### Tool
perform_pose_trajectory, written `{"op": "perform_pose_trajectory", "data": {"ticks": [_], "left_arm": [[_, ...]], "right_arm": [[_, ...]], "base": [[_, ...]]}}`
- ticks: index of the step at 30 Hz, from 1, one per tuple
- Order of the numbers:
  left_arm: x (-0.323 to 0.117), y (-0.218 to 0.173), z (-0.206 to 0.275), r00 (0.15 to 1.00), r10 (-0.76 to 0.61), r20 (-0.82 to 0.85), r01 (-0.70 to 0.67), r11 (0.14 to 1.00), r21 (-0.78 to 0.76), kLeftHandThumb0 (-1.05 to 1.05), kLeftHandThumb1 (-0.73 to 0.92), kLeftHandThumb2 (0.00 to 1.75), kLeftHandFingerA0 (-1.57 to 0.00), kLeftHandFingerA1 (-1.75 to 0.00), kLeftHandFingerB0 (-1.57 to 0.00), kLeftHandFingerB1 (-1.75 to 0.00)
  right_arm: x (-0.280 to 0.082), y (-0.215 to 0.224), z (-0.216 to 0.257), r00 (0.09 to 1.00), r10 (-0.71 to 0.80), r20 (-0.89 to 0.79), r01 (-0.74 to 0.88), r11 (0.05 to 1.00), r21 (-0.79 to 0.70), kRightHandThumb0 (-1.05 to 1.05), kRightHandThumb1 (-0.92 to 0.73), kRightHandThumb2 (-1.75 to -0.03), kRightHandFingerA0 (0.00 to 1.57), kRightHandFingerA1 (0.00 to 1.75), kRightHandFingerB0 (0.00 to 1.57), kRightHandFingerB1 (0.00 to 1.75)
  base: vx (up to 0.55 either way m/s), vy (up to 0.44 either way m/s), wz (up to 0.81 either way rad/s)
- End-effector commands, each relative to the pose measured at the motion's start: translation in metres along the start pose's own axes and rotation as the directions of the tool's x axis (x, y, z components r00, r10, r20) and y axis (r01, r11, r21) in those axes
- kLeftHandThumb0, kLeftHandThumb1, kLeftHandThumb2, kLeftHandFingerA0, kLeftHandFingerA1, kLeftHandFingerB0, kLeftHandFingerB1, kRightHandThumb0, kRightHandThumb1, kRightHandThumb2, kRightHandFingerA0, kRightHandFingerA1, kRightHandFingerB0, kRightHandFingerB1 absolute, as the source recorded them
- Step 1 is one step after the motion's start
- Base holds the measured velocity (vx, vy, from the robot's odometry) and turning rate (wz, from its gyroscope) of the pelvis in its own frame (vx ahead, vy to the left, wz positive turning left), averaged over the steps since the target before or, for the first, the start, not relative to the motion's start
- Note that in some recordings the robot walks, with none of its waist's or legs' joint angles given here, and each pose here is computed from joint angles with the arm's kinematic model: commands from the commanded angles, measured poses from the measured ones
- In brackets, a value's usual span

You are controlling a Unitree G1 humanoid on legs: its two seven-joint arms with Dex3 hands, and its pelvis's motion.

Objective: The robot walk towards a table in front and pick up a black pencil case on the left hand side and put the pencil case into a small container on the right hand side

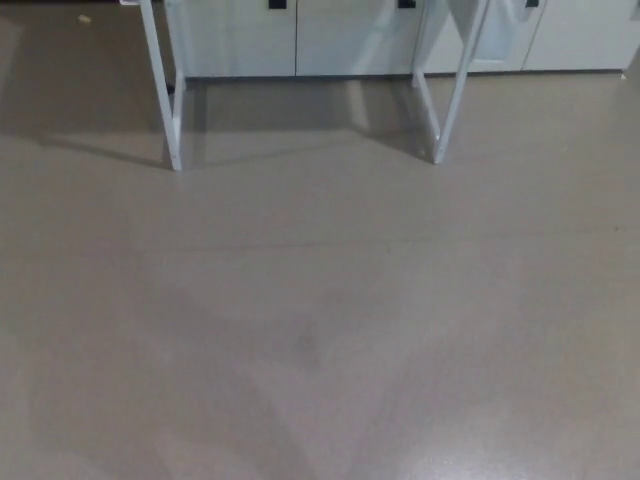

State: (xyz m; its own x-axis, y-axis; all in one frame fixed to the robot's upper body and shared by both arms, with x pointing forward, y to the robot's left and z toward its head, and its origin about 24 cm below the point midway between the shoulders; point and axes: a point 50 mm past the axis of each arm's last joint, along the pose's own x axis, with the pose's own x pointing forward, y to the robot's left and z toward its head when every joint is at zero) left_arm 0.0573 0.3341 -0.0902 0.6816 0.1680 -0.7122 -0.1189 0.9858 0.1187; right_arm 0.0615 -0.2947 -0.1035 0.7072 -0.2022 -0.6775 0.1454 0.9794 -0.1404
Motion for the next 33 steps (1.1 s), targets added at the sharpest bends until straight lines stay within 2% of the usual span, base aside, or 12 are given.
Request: {"op": "perform_pose_trajectory", "data": {"ticks": [1,5,10,13,14,16,21,22,24,25,27,33], "left_arm": [[0.0014,0.0007,0.0035,1.000,-0.007,0.017,0.007,1.000,0.011,-0.26,0.56,0.57,-0.35,-0.40,-0.21,-0.29],[0.0022,0.0018,0.0028,1.000,-0.004,0.004,0.003,1.000,0.019,-0.26,0.58,0.57,-0.37,-0.38,-0.21,-0.29],[0.0029,0.0019,0.0029,1.000,-0.002,0.004,0.002,1.000,0.027,-0.27,0.57,0.57,-0.37,-0.39,-0.21,-0.29],[0.0033,0.0021,0.0027,1.000,0.000,0.003,0.000,1.000,0.029,-0.27,0.57,0.57,-0.37,-0.39,-0.21,-0.29],[0.0035,0.0024,0.0022,1.000,-0.003,0.006,0.003,1.000,0.015,-0.20,0.40,0.87,-0.30,-0.57,-0.09,-0.47],[0.0026,0.0018,0.0027,1.000,-0.004,0.012,0.004,1.000,0.027,-0.27,0.57,0.57,-0.41,-0.40,-0.24,-0.29],[0.0015,0.0012,0.0033,1.000,-0.010,0.012,0.009,0.999,0.038,-0.27,0.57,0.57,-0.41,-0.39,-0.23,-0.29],[0.0021,0.0013,0.0035,1.000,-0.010,0.014,0.010,0.999,0.037,-0.21,0.41,0.87,-0.31,-0.57,-0.10,-0.47],[0.0026,0.0015,0.0035,1.000,-0.011,0.015,0.010,0.999,0.036,-0.21,0.41,0.87,-0.31,-0.57,-0.10,-0.47],[0.0024,0.0018,0.0037,1.000,-0.010,0.017,0.010,0.999,0.043,-0.21,0.41,0.87,-0.32,-0.58,-0.11,-0.47],[0.0021,0.0020,0.0042,1.000,-0.007,0.016,0.007,0.998,0.055,-0.27,0.57,0.57,-0.41,-0.39,-0.24,-0.30],[0.0018,0.0018,0.0028,1.000,-0.007,0.012,0.007,0.999,0.050,-0.27,0.57,0.57,-0.40,-0.40,-0.25,-0.30]], "right_arm": [[0.0022,-0.0074,0.0079,0.999,-0.011,0.030,0.011,1.000,-0.005,-0.36,-0.54,-0.56,0.49,0.42,0.24,0.31],[0.0003,-0.0064,0.0075,1.000,-0.006,0.031,0.007,1.000,-0.011,-0.27,-0.39,-0.86,0.39,0.60,0.11,0.47],[-0.0003,-0.0061,0.0082,0.999,-0.004,0.034,0.005,1.000,-0.015,-0.26,-0.39,-0.87,0.41,0.61,0.11,0.48],[-0.0004,-0.0062,0.0084,0.999,-0.003,0.035,0.004,1.000,-0.019,-0.26,-0.39,-0.87,0.41,0.61,0.11,0.48],[0.0000,-0.0067,0.0080,1.000,-0.004,0.030,0.004,1.000,-0.014,-0.27,-0.39,-0.87,0.40,0.60,0.11,0.47],[0.0004,-0.0068,0.0078,1.000,-0.003,0.027,0.003,1.000,-0.018,-0.27,-0.38,-0.87,0.40,0.60,0.11,0.48],[0.0019,-0.0074,0.0062,1.000,-0.005,0.019,0.006,1.000,-0.017,-0.25,-0.38,-0.86,0.42,0.61,0.11,0.48],[0.0024,-0.0075,0.0062,1.000,-0.008,0.019,0.009,1.000,-0.021,-0.25,-0.38,-0.86,0.44,0.61,0.11,0.48],[0.0020,-0.0077,0.0058,1.000,-0.006,0.024,0.007,1.000,-0.025,-0.33,-0.55,-0.56,0.54,0.44,0.24,0.31],[0.0019,-0.0076,0.0056,1.000,-0.005,0.022,0.006,1.000,-0.022,-0.25,-0.39,-0.86,0.42,0.61,0.10,0.47],[0.0024,-0.0078,0.0049,1.000,-0.004,0.016,0.004,1.000,-0.019,-0.25,-0.38,-0.86,0.42,0.61,0.10,0.47],[0.0019,-0.0081,0.0040,1.000,-0.008,0.013,0.008,0.999,-0.038,-0.26,-0.38,-0.86,0.42,0.61,0.11,0.48]], "base": [[0.17,0.020,0.06],[0.21,-0.082,0.12],[0.28,-0.212,0.10],[0.38,-0.175,0.40],[0.22,-0.110,-0.04],[0.25,-0.075,-0.03],[0.21,0.023,-0.11],[0.28,0.131,-0.15],[0.33,0.171,-0.15],[0.37,0.223,0.00],[0.35,0.268,-0.45],[0.29,0.125,0.02]]}}
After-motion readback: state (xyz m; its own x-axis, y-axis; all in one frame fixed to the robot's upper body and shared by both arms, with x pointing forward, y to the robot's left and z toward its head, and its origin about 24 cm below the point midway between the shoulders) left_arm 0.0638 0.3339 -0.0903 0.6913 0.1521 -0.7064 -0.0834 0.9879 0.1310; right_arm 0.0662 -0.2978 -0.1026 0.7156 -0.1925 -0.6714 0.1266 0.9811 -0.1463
